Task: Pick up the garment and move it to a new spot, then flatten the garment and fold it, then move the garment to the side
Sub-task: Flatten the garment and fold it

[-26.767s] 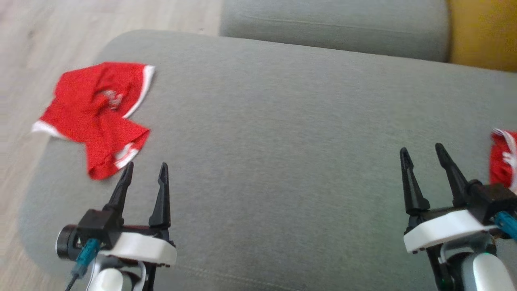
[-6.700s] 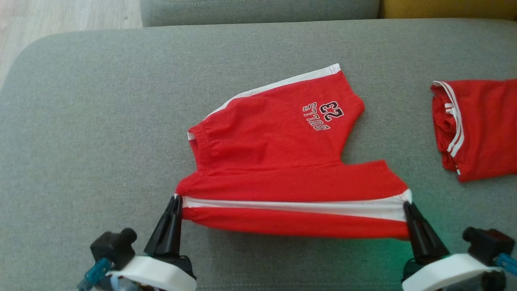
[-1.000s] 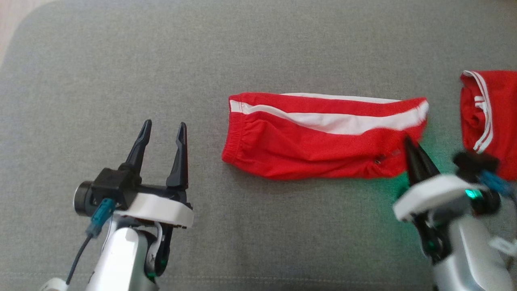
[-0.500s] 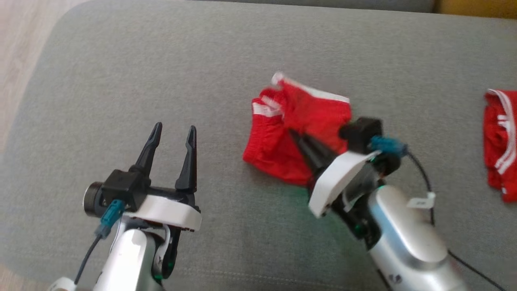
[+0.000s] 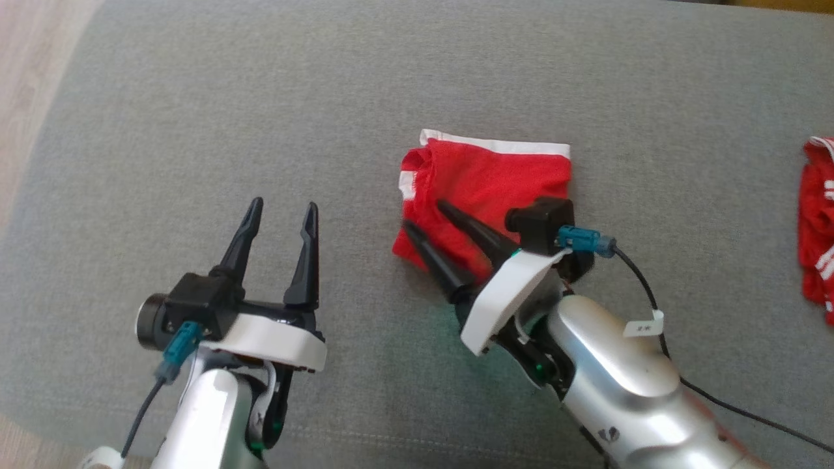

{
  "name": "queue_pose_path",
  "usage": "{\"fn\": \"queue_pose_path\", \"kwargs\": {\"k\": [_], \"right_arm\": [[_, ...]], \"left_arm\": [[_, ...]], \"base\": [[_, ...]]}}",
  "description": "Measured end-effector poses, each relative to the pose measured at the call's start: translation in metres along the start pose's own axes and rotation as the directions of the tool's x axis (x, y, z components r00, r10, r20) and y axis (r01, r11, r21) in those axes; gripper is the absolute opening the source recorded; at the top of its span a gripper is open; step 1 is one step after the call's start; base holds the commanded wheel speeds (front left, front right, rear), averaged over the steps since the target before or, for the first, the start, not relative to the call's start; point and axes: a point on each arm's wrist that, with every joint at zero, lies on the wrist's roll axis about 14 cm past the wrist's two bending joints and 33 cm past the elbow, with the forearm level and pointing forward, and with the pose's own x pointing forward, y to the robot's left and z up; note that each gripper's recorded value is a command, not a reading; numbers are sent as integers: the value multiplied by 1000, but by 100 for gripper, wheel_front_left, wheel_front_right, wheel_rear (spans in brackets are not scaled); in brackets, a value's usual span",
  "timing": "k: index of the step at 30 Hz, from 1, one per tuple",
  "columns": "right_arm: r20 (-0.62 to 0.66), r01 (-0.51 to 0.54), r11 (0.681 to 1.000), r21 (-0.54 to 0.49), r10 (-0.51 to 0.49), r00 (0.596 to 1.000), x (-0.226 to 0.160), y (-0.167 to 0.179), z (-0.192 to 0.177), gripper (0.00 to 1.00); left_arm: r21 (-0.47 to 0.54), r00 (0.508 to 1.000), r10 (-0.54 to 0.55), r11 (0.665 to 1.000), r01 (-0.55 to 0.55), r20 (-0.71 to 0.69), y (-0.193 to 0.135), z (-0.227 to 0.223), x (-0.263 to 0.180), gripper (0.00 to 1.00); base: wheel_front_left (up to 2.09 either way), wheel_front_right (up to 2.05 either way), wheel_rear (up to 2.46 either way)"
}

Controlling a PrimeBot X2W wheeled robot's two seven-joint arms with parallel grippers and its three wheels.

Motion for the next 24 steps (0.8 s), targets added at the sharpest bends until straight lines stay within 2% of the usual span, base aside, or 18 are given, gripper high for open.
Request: {"fn": "queue_pose_path", "kwargs": {"k": [6, 8, 11, 14, 17, 22, 24], "right_arm": [[150, -8, 1000, -30, 13, 989, -5, 4, 36, 100], [231, 43, 998, -43, -32, 972, -13, -10, 57, 100], [354, 175, 983, -45, -149, 923, -37, -45, 89, 100], [415, 329, 944, -30, -288, 863, -73, -85, 100, 100], [404, 456, 890, -11, -413, 816, -110, -114, 89, 100], [390, 600, 800, -25, -545, 743, -159, -139, 80, 100], [386, 632, 774, -34, -573, 723, -172, -142, 78, 100]], "left_arm": [[-4, 1000, -13, 1000, 13, 9, -4, 2, 5, 100], [-5, 1000, -24, 1000, 24, 15, -8, 3, 7, 100], [1, 999, -40, 999, 40, 28, -13, 7, 9, 100], [5, 998, -44, 999, 44, 42, -14, 11, 12, 100], [17, 997, -52, 999, 52, 50, -16, 14, 14, 100], [24, 996, -63, 998, 61, 62, -18, 18, 15, 100], [29, 996, -63, 998, 61, 66, -18, 19, 14, 100]], "base": [[0, 0, 0], [0, 0, 0], [0, 0, 0], [0, 0, 0], [0, 0, 0], [0, 0, 0], [0, 0, 0]]}}
